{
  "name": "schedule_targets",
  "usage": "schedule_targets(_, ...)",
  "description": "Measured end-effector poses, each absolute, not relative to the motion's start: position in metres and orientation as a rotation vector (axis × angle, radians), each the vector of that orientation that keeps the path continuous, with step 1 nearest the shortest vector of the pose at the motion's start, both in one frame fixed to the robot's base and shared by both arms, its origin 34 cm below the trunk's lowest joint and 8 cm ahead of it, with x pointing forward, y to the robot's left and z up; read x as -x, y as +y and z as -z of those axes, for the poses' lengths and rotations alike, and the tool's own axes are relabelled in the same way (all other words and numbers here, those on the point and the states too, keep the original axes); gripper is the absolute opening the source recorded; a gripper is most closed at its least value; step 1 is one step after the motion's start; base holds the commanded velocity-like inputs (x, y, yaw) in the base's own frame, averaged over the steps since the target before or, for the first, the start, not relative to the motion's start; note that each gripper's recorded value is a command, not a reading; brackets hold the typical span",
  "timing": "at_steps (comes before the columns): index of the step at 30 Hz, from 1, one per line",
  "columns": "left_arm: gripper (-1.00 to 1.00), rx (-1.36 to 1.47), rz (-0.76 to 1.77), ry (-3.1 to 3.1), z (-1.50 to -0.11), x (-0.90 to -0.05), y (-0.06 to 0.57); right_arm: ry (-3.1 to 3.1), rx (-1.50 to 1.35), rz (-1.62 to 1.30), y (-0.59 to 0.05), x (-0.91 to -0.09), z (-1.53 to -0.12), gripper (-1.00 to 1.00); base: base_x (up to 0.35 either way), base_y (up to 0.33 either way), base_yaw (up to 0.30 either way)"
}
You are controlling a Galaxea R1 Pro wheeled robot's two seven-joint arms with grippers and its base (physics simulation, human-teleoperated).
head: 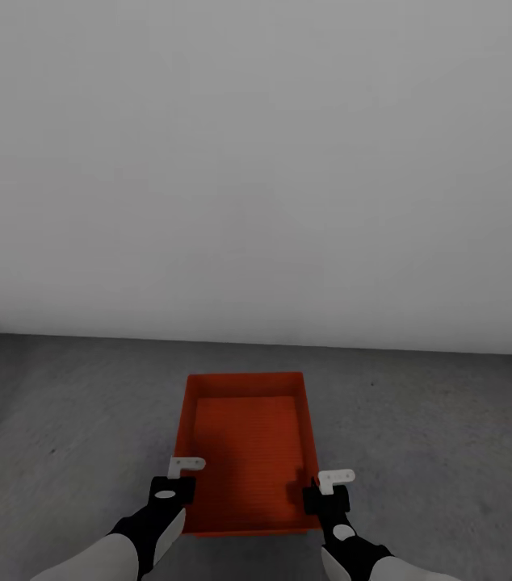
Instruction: Move the two storage containers from the living room to the garage. In the garage, place one container on the floor and stack the other container on top of it (either order is fine).
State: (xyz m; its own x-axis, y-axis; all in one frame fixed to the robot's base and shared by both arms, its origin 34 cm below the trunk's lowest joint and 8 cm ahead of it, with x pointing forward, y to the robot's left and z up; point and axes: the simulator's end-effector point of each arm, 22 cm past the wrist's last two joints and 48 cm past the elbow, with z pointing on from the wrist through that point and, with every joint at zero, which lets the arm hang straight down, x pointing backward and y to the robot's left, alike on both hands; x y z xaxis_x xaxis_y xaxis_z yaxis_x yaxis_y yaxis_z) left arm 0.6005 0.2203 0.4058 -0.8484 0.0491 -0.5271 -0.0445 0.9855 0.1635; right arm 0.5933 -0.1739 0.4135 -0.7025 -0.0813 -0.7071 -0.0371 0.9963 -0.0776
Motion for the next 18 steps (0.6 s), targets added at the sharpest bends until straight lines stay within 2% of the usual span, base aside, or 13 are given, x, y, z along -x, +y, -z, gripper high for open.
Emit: schedule_targets(18,-1.00,0.016,-0.239,2.583,-0.407,-0.596,0.209,2.358,0.092,0.062,-0.183,-0.594,-0.411,-1.00,0.000,0.000,0.000)
